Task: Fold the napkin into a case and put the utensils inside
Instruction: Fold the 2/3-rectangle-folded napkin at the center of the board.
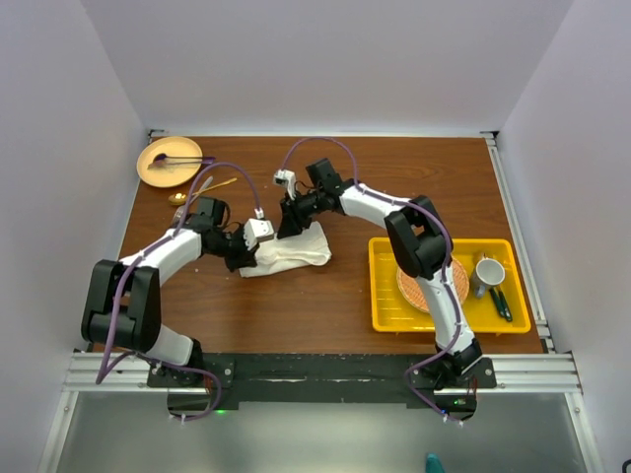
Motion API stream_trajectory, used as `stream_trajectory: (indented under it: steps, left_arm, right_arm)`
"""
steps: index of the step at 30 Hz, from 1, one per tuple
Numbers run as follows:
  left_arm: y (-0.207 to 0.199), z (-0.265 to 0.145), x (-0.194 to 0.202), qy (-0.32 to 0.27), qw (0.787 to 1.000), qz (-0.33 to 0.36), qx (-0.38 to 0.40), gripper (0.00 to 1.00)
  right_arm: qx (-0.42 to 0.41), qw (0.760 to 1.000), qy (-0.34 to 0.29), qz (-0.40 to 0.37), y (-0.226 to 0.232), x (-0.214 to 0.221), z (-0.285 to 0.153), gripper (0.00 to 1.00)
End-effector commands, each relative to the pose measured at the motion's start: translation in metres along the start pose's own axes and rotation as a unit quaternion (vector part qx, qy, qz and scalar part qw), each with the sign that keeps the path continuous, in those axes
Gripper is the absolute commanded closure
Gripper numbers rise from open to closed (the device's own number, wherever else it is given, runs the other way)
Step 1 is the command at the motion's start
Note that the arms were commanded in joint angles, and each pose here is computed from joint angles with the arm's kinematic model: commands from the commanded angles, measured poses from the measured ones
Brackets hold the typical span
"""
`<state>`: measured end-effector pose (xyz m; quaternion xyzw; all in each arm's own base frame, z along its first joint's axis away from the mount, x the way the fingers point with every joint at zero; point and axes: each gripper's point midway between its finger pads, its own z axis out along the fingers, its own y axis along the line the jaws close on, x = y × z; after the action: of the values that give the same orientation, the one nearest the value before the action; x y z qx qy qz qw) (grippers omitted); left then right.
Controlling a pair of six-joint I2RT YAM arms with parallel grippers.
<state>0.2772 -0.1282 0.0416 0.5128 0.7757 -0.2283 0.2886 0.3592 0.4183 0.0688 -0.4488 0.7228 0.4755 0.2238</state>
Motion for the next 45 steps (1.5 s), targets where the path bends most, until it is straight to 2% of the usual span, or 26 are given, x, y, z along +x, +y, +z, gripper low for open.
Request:
stream_trajectory:
  steps: [1, 5, 13, 21, 26, 28, 29, 35, 36, 37, 38, 45]
  left_arm:
    - [-0.007, -0.011, -0.003, -0.012, 1.000, 0.027, -0.003, 1.00]
    - [-0.014, -0.018, -0.007, -0.019, 0.999, 0.045, -0.002, 1.00]
    - [-0.013, -0.027, -0.035, -0.062, 0.998, 0.030, -0.005, 1.00]
    - [0.006, -0.010, -0.019, -0.032, 0.999, -0.020, -0.022, 1.00]
    - [0.004, -0.004, -0.007, -0.015, 0.999, -0.032, -0.018, 1.00]
    - [0.004, -0.002, -0.006, -0.015, 0.999, -0.031, -0.014, 1.00]
    - [0.004, -0.002, -0.006, -0.015, 0.999, -0.031, -0.010, 1.00]
    - [0.003, -0.003, -0.012, -0.019, 1.000, -0.021, 0.001, 1.00]
    - [0.003, -0.004, -0.014, -0.021, 1.000, -0.021, 0.004, 1.00]
    - [0.004, -0.004, -0.016, -0.022, 0.999, -0.024, 0.008, 1.00]
    - [0.003, -0.004, -0.020, -0.026, 0.999, -0.027, 0.013, 1.00]
    - [0.004, -0.003, -0.025, -0.029, 0.998, -0.049, 0.038, 1.00]
  right_arm:
    - [0.044, 0.996, 0.058, 0.045, -0.013, 0.039, 0.006, 0.68]
    - [0.049, 0.991, 0.110, 0.056, -0.002, 0.071, 0.007, 0.76]
    - [0.037, 0.985, 0.158, 0.066, 0.036, 0.100, 0.000, 0.79]
    - [0.008, 0.982, 0.177, 0.069, 0.054, 0.107, -0.009, 0.80]
    - [-0.044, 0.985, 0.161, 0.044, 0.073, 0.092, -0.013, 0.73]
    - [-0.067, 0.989, 0.135, 0.014, 0.079, 0.069, -0.015, 0.59]
    - [-0.080, 0.989, 0.124, 0.012, 0.083, 0.062, -0.016, 0.57]
    - [-0.075, 0.996, 0.047, -0.003, 0.083, 0.009, -0.011, 0.43]
    - [-0.069, 0.997, 0.018, -0.004, 0.081, -0.008, -0.008, 0.42]
    - [-0.069, 0.998, 0.012, 0.001, 0.082, -0.008, -0.003, 0.39]
    - [-0.067, 0.998, -0.004, -0.010, 0.080, -0.016, -0.001, 0.38]
    - [-0.073, 0.997, -0.015, -0.009, 0.082, -0.012, 0.030, 0.37]
